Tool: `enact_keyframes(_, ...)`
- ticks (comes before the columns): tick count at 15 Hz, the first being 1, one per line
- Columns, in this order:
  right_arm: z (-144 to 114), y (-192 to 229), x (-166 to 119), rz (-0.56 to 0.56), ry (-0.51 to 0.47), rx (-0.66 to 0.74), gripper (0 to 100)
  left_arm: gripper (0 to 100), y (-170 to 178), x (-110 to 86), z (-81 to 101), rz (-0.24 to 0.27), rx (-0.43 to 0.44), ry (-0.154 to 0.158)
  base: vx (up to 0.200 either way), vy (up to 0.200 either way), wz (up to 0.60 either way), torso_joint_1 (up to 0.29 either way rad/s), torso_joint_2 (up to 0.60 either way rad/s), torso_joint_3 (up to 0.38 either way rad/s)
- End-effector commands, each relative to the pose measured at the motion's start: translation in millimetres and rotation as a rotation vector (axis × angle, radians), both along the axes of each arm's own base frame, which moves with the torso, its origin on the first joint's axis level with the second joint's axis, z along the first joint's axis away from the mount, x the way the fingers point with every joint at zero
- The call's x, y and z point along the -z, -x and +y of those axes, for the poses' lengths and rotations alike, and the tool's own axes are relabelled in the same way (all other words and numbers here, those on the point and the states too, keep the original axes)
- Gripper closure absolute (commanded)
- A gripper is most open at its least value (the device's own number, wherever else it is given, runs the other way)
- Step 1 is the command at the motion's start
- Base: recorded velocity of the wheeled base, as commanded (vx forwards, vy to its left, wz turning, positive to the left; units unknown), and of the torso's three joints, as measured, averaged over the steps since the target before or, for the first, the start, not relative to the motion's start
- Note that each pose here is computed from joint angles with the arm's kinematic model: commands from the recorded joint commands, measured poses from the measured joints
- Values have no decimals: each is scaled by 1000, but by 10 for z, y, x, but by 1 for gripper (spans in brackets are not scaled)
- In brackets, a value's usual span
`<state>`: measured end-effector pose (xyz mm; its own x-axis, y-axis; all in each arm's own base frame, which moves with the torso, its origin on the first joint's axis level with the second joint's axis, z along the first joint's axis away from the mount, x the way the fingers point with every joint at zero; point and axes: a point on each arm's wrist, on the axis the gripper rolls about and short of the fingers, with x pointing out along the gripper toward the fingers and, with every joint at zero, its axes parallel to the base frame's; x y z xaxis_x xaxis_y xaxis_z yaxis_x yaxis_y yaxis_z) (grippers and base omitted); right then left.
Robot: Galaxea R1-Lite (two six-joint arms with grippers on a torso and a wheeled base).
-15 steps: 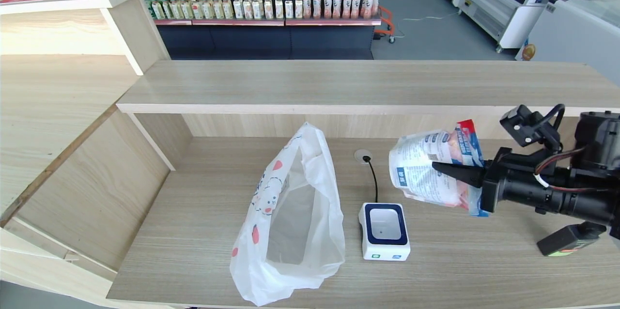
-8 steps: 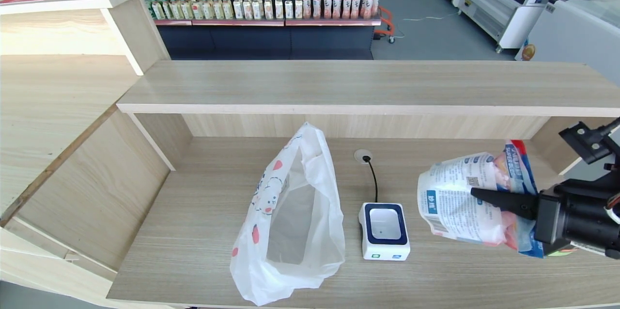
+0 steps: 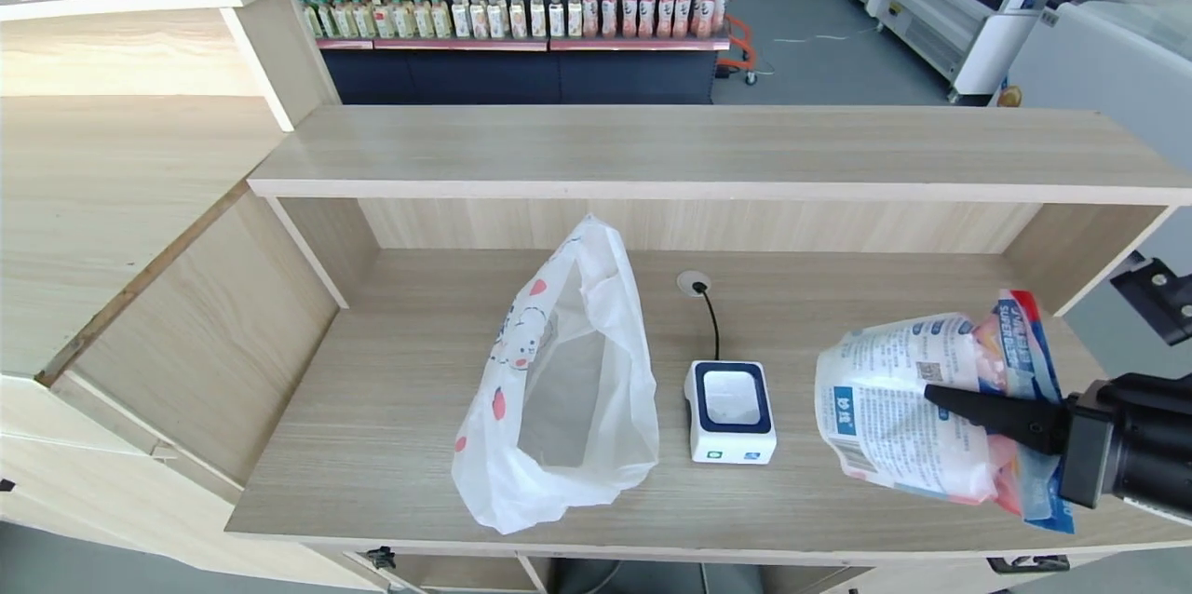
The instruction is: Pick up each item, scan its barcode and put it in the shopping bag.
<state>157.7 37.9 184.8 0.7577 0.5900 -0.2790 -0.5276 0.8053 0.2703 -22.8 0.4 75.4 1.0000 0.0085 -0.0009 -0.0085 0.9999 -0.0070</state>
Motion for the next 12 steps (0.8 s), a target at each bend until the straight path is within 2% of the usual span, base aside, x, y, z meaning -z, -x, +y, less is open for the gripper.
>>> enact_keyframes(1, 3, -11, 13, 10, -2, 1, 100, 0, 0, 0, 0, -1, -1, 1, 0, 200, 0, 27, 22, 2)
enact_keyframes(8, 17, -33, 35, 76, -29, 7, 100, 0, 0, 0, 0, -1, -1, 1, 0, 200, 0, 10, 6, 2)
enact_keyframes(12, 84, -205, 117, 143, -8, -6, 100, 0, 0, 0, 0, -1, -1, 1, 0, 0, 0, 0, 0, 0)
